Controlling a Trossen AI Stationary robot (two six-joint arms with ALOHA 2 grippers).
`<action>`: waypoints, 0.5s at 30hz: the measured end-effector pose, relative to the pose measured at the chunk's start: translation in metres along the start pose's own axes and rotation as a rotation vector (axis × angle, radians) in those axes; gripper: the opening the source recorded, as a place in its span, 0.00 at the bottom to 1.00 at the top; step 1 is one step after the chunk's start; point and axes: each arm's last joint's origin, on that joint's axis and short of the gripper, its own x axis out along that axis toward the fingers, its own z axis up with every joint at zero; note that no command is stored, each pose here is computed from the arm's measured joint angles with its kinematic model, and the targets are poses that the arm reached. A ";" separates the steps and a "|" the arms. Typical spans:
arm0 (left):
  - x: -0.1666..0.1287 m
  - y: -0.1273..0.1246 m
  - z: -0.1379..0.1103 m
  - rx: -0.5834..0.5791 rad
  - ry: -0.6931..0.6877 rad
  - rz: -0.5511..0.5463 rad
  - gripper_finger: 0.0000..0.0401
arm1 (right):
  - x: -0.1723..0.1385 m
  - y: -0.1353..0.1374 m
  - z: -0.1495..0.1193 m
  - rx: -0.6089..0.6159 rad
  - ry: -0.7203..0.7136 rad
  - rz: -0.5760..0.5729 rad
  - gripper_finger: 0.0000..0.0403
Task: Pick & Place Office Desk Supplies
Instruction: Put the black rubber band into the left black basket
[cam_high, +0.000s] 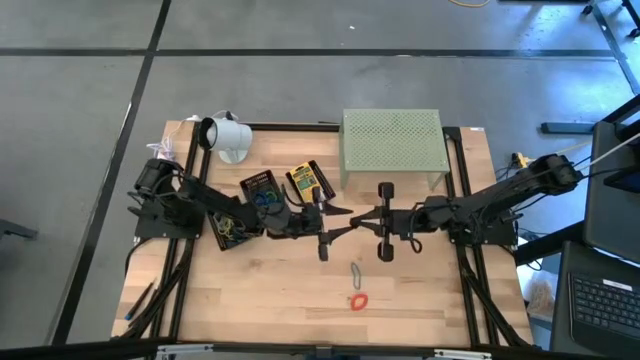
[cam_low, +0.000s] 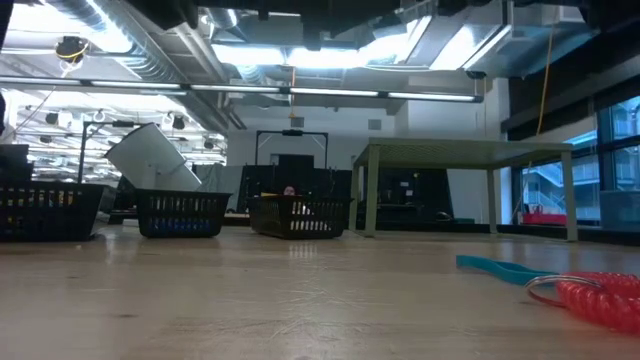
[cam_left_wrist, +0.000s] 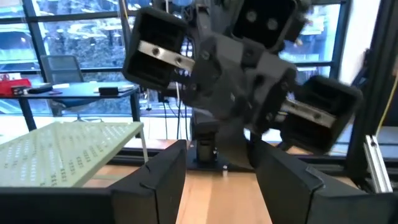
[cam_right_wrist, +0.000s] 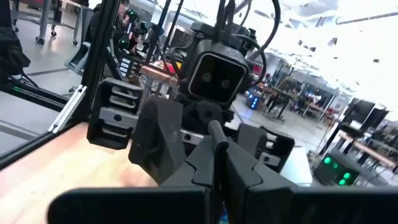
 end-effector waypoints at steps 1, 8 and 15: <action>0.001 0.002 0.001 -0.001 -0.003 0.005 0.45 | 0.001 0.000 0.000 -0.008 -0.004 -0.002 0.03; 0.003 0.007 0.000 -0.029 0.002 -0.005 0.42 | 0.002 0.001 -0.001 -0.040 -0.007 -0.003 0.03; 0.003 0.007 -0.001 -0.029 0.006 -0.020 0.20 | 0.002 0.001 -0.001 -0.043 -0.006 -0.003 0.03</action>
